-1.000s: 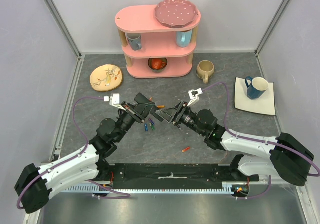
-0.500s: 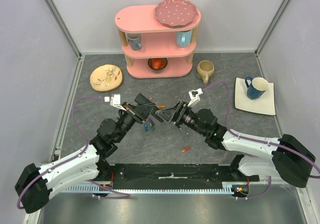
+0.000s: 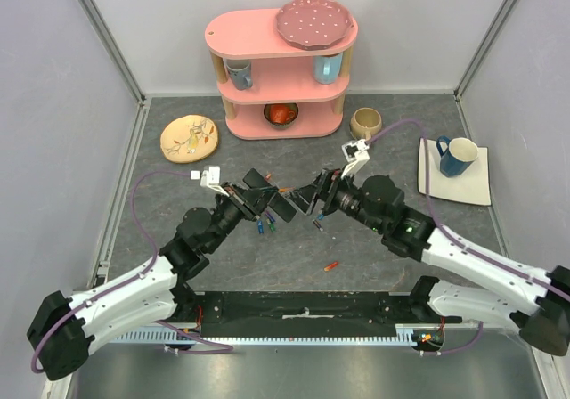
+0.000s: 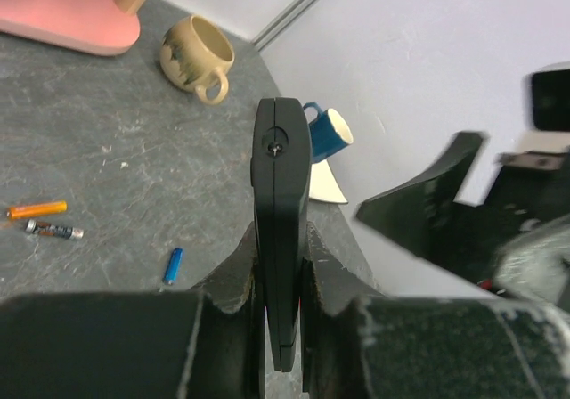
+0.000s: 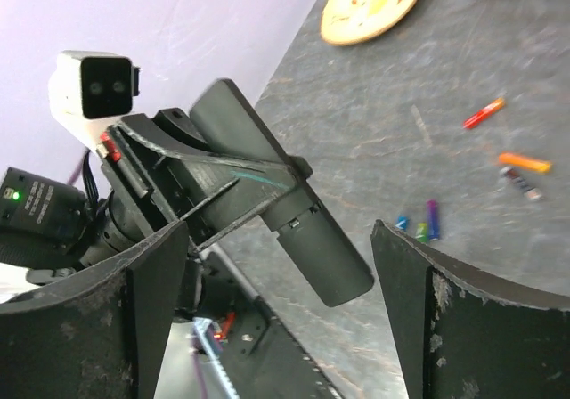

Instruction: Load the batteries into the remote control

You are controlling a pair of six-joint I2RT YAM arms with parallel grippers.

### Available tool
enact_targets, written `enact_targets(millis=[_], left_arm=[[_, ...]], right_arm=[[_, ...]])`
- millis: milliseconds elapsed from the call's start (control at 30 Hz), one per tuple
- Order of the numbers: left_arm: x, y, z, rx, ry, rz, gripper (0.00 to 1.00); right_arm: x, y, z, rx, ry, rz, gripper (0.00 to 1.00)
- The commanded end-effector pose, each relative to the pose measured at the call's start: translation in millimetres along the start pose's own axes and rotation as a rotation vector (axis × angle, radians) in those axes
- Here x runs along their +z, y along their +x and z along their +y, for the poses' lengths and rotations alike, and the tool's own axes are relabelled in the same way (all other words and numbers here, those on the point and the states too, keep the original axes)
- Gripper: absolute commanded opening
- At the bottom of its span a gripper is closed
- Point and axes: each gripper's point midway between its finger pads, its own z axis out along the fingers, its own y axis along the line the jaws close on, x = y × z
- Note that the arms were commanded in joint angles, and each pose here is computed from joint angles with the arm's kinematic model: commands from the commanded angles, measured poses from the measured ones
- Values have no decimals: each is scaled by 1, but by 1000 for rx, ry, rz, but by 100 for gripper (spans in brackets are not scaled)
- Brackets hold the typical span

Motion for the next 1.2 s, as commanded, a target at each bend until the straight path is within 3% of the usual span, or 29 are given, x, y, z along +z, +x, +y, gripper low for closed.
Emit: enact_targets(millis=[0, 33, 233, 467, 733, 1167], left_arm=[[5, -6, -14, -66, 14, 73, 2], [6, -2, -13, -85, 16, 121, 2], [8, 11, -10, -207, 84, 217, 2], [16, 19, -21, -275, 179, 302, 2], [19, 25, -21, -292, 186, 340, 2], [19, 29, -14, -299, 165, 339, 2]], right_arm=[[-36, -21, -27, -328, 216, 76, 91], [-44, -13, -42, -411, 271, 143, 90], [-53, 7, -54, -569, 326, 296, 88], [-44, 8, -34, -581, 294, 269, 93], [-31, 26, -18, -607, 252, 329, 93], [-18, 47, -23, -632, 313, 382, 83]])
